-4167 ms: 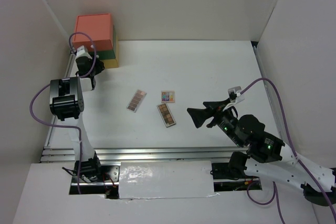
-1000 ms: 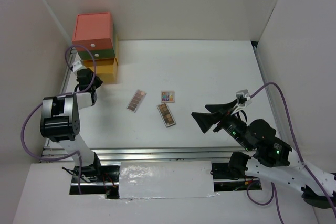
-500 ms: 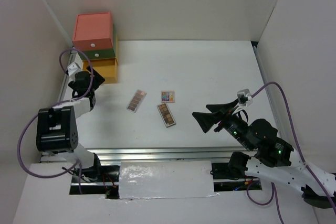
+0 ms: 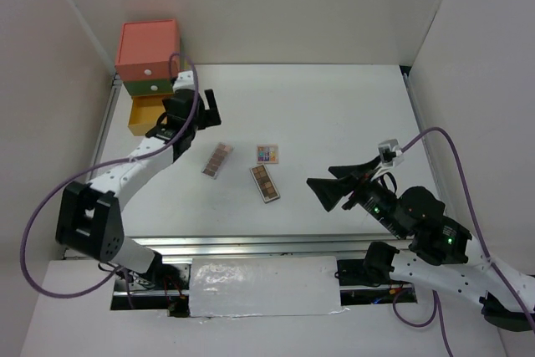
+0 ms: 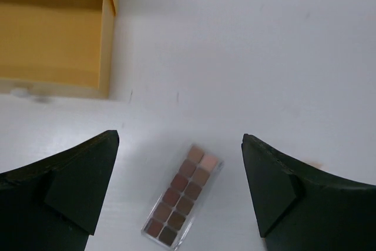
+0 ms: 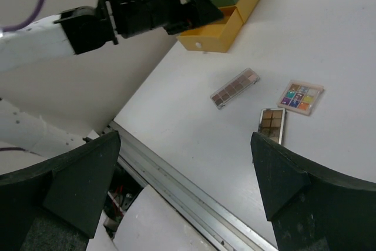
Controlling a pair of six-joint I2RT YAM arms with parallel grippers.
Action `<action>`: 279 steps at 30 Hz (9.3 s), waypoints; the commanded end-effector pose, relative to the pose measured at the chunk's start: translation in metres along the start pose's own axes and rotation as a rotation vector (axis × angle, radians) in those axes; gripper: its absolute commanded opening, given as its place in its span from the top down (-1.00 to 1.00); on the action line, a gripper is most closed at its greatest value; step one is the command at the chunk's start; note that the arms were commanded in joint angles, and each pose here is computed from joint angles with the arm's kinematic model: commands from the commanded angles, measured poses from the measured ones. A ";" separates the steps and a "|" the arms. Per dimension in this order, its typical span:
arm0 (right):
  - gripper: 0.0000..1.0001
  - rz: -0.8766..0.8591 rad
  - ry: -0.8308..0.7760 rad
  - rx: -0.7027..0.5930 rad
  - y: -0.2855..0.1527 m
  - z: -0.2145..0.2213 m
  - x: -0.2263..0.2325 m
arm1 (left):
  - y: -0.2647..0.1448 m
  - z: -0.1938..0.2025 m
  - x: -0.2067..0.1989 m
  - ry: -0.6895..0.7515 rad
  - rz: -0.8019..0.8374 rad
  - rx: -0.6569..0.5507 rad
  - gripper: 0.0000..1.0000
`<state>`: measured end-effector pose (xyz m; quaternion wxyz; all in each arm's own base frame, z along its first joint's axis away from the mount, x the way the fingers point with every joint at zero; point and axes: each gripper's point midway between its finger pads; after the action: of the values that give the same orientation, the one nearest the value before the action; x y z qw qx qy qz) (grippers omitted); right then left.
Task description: Organize the makeup
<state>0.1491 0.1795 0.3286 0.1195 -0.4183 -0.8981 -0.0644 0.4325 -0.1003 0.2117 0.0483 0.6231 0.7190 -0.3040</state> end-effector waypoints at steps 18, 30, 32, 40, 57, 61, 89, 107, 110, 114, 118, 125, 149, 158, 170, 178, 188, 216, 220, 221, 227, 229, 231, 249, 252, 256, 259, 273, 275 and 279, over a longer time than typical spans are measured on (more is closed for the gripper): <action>-0.99 -0.053 0.087 0.057 -0.018 -0.006 0.011 | 0.035 0.165 0.062 0.330 -0.187 0.554 -0.99; -0.99 -0.078 0.123 0.067 -0.022 -0.005 0.016 | 0.023 0.194 0.061 0.314 -0.123 0.652 -0.99; -0.99 -0.084 0.128 0.068 -0.022 -0.005 0.017 | 0.022 0.195 0.060 0.316 -0.122 0.654 -0.99; -1.00 -0.094 0.144 0.063 -0.026 -0.006 0.018 | 0.021 0.210 0.083 0.349 -0.239 0.687 -0.90; -0.99 -0.074 0.148 0.051 -0.033 -0.011 0.012 | 0.029 0.163 0.023 0.238 -0.141 0.624 -0.02; -0.99 -0.072 0.150 0.052 -0.034 -0.009 0.011 | 0.032 0.123 0.004 0.178 -0.128 0.535 0.03; -1.00 -0.025 0.125 0.067 -0.026 0.001 0.003 | 0.072 -0.102 0.137 -1.086 -0.244 -0.248 0.14; -1.00 0.006 0.069 0.123 -0.002 0.014 0.006 | 0.126 -0.071 0.179 -1.117 -0.246 -0.212 -0.92; -1.00 0.005 0.067 0.126 0.000 0.014 0.007 | 0.123 -0.085 0.168 -1.095 -0.201 -0.217 -0.99; -1.00 0.002 0.066 0.126 0.002 0.013 0.008 | 0.117 -0.100 0.158 -1.076 -0.171 -0.220 -0.99; -1.00 0.004 0.068 0.132 0.005 0.016 0.009 | 0.096 -0.115 0.139 -1.036 -0.119 -0.208 -0.99; -1.00 0.084 0.053 0.203 0.017 0.030 0.001 | 0.024 -0.050 0.067 -0.711 -0.144 -0.024 -0.99; -1.00 0.463 0.081 0.333 -0.010 0.049 -0.058 | -0.062 0.251 -0.084 0.012 -0.364 0.458 -0.99; -1.00 0.494 0.011 0.397 0.002 0.072 -0.062 | -0.061 0.286 -0.062 0.030 -0.410 0.484 -0.99; -1.00 0.418 0.018 0.385 0.008 0.073 -0.050 | -0.063 0.302 -0.015 0.036 -0.498 0.493 -0.28; -1.00 0.379 0.005 0.383 0.014 0.072 -0.044 | -0.080 0.220 0.007 -0.097 -0.483 0.354 0.56; -1.00 0.326 -0.016 0.388 0.024 0.077 -0.035 | -0.044 0.047 0.028 -0.432 -0.314 0.080 0.63; -1.00 0.063 -0.101 0.387 0.054 0.079 0.010 | 0.114 -0.109 0.140 -1.036 -0.065 -0.303 -0.55; -1.00 0.065 -0.091 0.387 0.054 0.080 0.010 | 0.120 -0.099 0.149 -1.050 -0.139 -0.264 -0.98; -1.00 0.065 -0.087 0.384 0.054 0.079 0.010 | 0.119 -0.098 0.151 -1.058 -0.145 -0.264 -0.99; -1.00 0.067 -0.082 0.374 0.050 0.074 0.010 | 0.099 -0.098 0.145 -1.061 -0.168 -0.244 -0.99; -1.00 0.065 -0.074 0.364 0.048 0.071 0.010 | 0.092 -0.086 0.130 -0.959 -0.204 -0.178 -0.99; -1.00 0.086 -0.074 0.353 0.048 0.068 0.006 | 0.086 -0.104 0.090 -0.769 -0.171 -0.160 -0.99; -1.00 0.213 0.041 0.297 0.004 0.039 -0.021 | 0.047 0.186 -0.141 0.202 -0.084 0.495 -0.99; -1.00 0.230 0.025 0.305 0.005 0.048 -0.026 | 0.039 0.193 -0.135 0.238 -0.132 0.479 -0.99; -1.00 0.339 -0.019 0.346 0.014 0.072 -0.045 | 0.029 0.203 -0.117 0.276 -0.193 0.469 -0.99; -1.00 0.437 -0.029 0.391 0.023 0.087 -0.057 | 0.027 0.221 -0.104 0.282 -0.206 0.514 -0.99; -1.00 0.433 -0.024 0.448 0.045 0.112 -0.068 | 0.036 0.270 -0.093 0.254 -0.204 0.613 -0.99; -1.00 0.425 -0.023 0.454 0.045 0.114 -0.067 | 0.036 0.273 -0.089 0.254 -0.220 0.624 -0.99; -1.00 0.398 -0.018 0.447 0.046 0.113 -0.063 | 0.037 0.284 -0.072 0.255 -0.277 0.636 -0.87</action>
<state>0.2016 0.1807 0.1943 0.2152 -0.5579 -0.7793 0.1876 0.4043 -0.3098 0.0254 -0.2577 0.5609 0.6587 -0.4301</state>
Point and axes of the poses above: each gripper's point midway between its finger pads, its own y axis out along the fingers, its own x axis along the line the jaws close on, z = x × y, and after that the axes turned 15 degrees about -y, right-handed
